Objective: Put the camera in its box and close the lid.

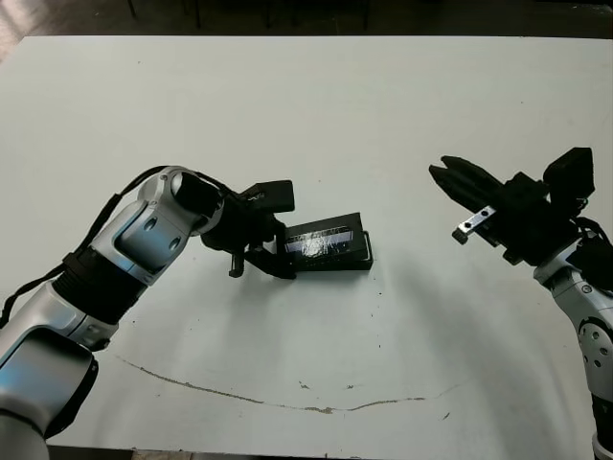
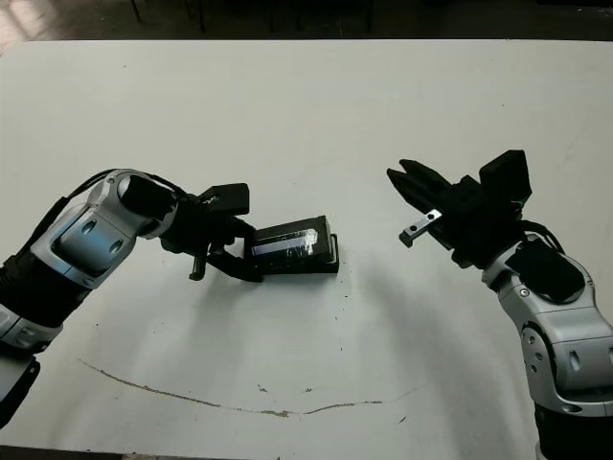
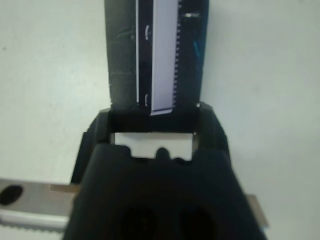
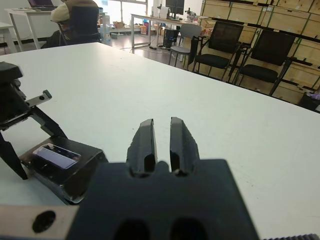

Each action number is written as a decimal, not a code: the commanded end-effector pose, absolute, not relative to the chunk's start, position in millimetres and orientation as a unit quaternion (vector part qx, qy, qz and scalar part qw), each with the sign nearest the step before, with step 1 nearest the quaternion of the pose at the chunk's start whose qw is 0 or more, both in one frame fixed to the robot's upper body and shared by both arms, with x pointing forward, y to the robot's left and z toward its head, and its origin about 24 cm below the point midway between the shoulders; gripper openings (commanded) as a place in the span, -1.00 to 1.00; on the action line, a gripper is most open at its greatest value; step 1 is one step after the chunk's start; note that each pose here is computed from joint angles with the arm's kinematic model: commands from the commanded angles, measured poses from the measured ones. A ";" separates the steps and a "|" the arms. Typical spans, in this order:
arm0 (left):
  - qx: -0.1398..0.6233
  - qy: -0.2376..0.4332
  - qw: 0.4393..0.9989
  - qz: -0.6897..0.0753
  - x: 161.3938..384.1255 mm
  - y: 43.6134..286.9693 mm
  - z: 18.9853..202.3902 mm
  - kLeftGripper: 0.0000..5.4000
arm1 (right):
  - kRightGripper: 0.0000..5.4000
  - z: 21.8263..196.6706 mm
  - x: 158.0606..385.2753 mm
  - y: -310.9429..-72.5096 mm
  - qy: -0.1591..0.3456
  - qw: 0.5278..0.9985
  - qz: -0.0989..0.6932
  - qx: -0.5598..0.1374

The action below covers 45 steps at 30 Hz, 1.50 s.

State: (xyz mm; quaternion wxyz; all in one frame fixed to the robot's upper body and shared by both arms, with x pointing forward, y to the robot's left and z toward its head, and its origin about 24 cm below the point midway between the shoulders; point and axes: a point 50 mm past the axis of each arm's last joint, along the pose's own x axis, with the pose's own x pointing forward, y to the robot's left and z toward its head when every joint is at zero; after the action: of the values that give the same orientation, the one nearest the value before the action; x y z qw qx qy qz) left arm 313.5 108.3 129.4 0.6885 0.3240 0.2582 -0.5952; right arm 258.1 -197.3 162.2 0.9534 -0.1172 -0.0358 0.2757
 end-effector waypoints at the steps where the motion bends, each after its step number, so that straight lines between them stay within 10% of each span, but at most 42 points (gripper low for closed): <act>1: 0.289 0.302 0.686 -0.596 309.5 107.7 111.4 -0.48 | -1.00 156.1 255.3 -197.9 -0.019 0.955 0.275 -0.113; 45: 0.391 0.342 0.603 -0.605 308.5 76.4 99.7 -0.48 | -1.00 155.0 249.2 -194.0 -0.015 0.956 0.275 -0.104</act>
State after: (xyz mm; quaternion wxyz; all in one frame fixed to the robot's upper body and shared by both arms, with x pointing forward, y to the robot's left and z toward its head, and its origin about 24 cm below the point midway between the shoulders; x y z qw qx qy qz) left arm 319.2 79.5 132.4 0.6328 0.4007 0.2970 -0.5923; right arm 251.0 -193.0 161.8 0.9543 -0.1113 -0.0337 0.2752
